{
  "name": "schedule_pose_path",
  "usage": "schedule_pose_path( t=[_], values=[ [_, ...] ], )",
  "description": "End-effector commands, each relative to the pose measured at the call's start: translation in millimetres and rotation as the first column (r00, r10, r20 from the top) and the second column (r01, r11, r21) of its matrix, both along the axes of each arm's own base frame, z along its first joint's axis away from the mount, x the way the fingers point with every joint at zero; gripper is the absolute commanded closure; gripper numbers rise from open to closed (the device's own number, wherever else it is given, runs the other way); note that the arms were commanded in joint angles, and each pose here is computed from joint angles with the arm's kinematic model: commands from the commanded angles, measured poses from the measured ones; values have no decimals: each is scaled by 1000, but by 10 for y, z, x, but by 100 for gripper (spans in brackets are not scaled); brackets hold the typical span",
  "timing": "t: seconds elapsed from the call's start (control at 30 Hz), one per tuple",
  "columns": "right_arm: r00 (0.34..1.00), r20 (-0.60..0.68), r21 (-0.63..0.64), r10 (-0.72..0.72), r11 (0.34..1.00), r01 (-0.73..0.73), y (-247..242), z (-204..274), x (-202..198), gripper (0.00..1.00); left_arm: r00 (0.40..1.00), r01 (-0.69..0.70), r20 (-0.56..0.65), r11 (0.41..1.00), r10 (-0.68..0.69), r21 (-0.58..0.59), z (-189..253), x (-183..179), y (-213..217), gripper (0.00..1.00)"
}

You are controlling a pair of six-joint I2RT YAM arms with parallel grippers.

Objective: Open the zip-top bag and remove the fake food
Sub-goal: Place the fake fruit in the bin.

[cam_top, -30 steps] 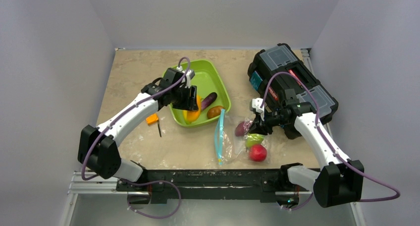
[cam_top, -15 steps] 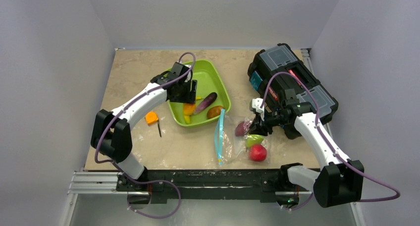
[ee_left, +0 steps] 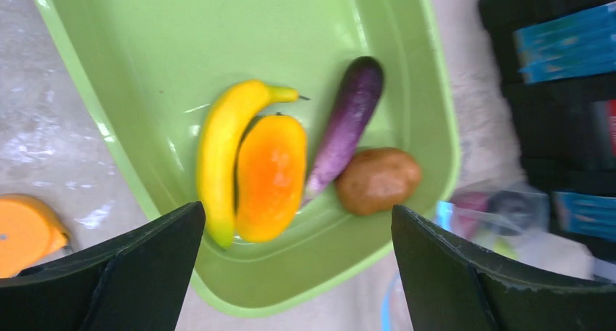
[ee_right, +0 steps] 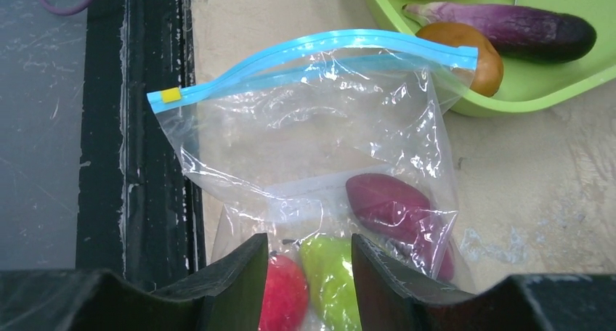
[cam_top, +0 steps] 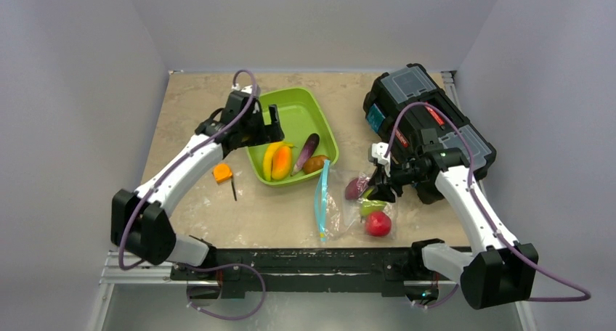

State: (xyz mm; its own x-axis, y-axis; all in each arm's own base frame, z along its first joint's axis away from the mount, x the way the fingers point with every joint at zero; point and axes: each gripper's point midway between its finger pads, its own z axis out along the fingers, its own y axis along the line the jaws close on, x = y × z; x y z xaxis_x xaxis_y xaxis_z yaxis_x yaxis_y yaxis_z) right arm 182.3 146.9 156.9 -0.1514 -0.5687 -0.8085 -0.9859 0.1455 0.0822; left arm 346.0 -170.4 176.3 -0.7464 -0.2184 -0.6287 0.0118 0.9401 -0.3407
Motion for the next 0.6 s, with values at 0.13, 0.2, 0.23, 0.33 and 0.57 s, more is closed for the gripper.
schedule_pose_path(
  t=[0.13, 0.2, 0.23, 0.33, 0.57],
  values=[
    [999, 43, 25, 7, 1000, -8, -2, 427, -122, 52, 972, 211, 193, 857, -134, -470, 632, -438, -468, 9],
    [1000, 31, 41, 2, 999, -3, 15, 481, -134, 52, 965, 249, 202, 819, -166, -518, 660, -619, -524, 11],
    [1000, 24, 51, -4, 999, 2, 22, 506, -132, 51, 963, 261, 199, 806, -181, -532, 644, -711, -549, 12],
    [1000, 9, 88, -10, 996, 9, 42, 584, -131, 50, 952, 304, 192, 775, -236, -554, 579, -985, -674, 12],
    [999, -24, 138, -33, 990, 36, 59, 655, -86, 46, 938, 337, 151, 713, -313, -615, 262, -1408, -1075, 13]
  ],
)
